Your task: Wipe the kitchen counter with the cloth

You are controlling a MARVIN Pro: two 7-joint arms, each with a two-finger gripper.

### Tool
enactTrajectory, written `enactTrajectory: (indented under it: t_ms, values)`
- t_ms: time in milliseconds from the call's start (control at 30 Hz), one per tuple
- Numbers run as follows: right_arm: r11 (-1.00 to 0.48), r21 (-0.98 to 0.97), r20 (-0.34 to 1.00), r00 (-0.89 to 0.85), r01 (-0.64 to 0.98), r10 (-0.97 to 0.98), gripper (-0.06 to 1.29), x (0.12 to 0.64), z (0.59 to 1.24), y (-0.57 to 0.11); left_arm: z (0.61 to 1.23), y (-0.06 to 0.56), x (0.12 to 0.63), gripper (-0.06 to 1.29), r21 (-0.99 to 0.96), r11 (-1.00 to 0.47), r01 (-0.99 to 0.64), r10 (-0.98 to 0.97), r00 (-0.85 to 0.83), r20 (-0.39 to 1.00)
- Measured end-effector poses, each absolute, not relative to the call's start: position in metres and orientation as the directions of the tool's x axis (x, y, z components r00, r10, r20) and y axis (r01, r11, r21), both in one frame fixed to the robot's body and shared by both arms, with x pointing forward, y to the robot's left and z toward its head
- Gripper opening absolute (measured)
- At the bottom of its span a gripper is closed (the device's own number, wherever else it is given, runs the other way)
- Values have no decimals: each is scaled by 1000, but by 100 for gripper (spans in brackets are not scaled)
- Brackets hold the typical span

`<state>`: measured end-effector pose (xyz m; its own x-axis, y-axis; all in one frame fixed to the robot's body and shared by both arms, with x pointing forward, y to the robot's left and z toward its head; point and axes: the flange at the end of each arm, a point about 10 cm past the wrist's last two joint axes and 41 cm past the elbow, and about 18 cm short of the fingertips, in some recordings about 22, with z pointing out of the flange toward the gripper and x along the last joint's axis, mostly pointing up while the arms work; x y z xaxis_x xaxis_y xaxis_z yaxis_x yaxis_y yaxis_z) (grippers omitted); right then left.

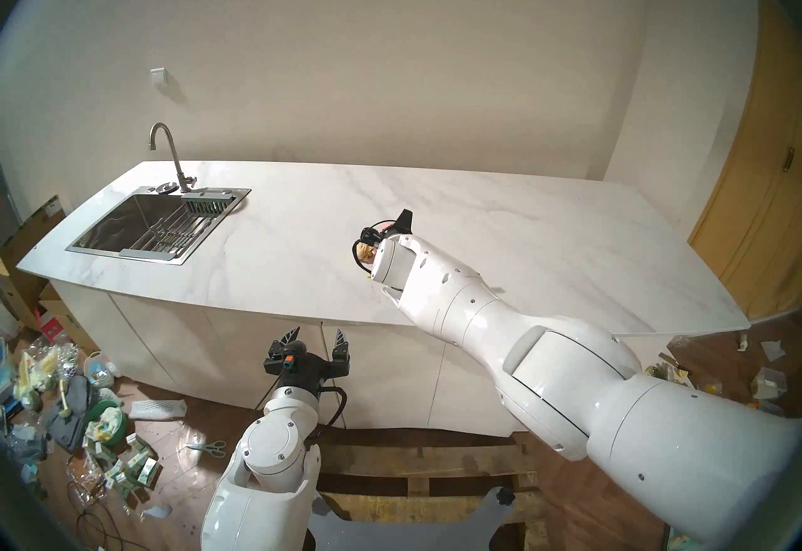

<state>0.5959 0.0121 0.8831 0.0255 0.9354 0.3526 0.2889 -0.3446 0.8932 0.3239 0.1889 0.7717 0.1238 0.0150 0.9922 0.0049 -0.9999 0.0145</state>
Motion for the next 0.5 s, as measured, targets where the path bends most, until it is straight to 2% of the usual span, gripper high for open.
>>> enactTrajectory:
  t_ms: [500]
  values:
    - [-343, 915, 343, 39, 213, 938, -2, 596, 893, -34, 771, 189, 324, 126, 14, -1000, 5, 15, 126, 992]
